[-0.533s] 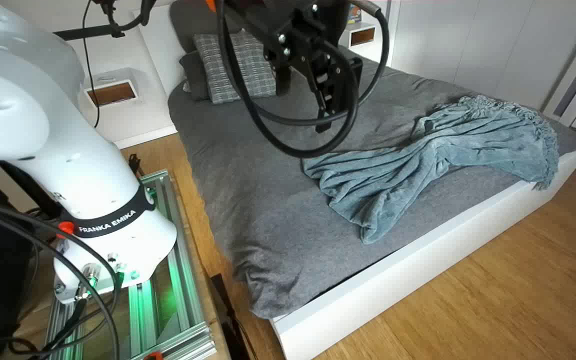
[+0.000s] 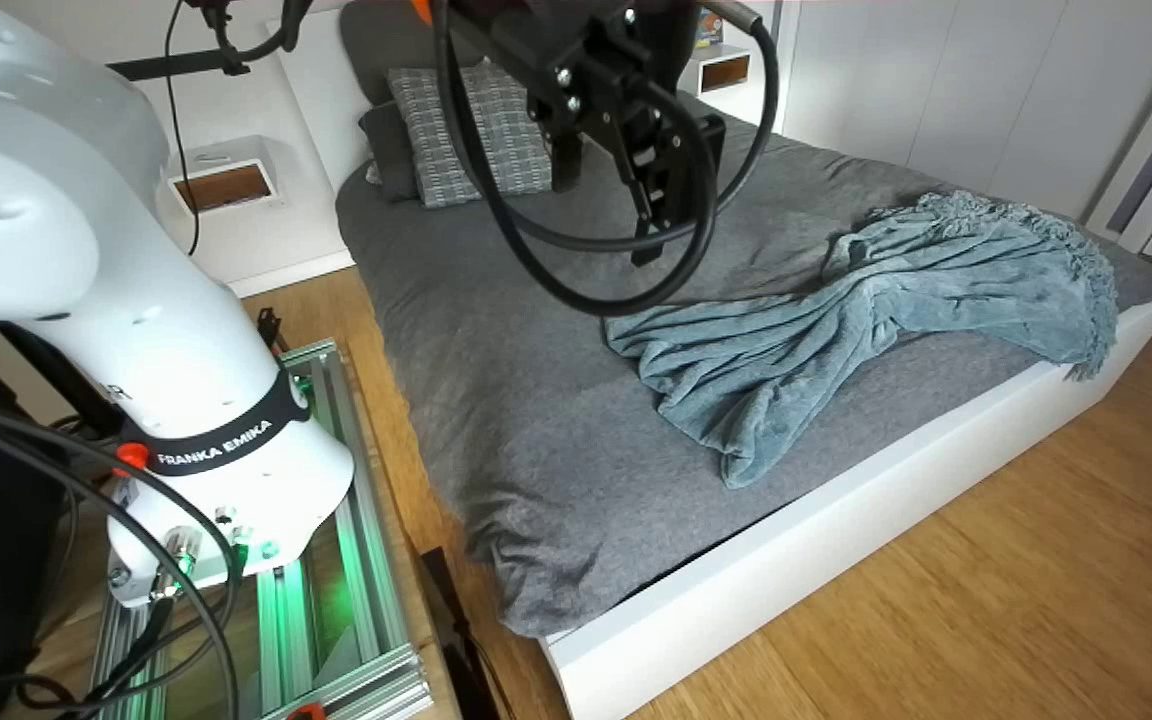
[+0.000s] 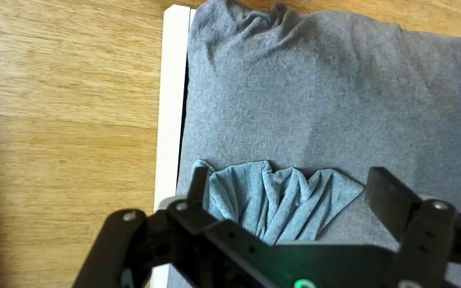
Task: Pull the blue towel backward towards the bed centre
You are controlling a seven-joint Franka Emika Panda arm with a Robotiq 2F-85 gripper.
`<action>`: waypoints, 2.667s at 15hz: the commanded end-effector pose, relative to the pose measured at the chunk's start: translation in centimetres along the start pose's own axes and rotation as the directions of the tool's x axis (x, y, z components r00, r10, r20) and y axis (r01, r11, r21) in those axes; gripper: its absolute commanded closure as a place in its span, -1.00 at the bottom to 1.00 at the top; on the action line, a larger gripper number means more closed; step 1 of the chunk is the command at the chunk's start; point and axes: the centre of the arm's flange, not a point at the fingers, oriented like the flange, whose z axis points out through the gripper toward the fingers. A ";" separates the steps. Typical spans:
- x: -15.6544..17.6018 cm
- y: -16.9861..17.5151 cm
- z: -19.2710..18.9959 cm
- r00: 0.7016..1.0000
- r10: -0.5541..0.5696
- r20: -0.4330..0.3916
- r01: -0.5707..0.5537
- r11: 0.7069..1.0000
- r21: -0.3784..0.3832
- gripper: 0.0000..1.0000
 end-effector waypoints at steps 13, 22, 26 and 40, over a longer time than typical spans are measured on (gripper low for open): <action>12.7 -13.4 12.4 0.971 -0.173 0.162 0.184 0.981 -0.057 -1.00; 22.7 -12.5 25.0 0.975 -0.218 0.037 0.221 0.963 -0.151 -1.00; 26.5 -9.3 28.4 0.973 -0.230 -0.001 0.226 0.958 -0.175 -1.00; 29.8 -7.1 33.3 0.985 -0.157 0.068 0.168 0.967 -0.189 -1.00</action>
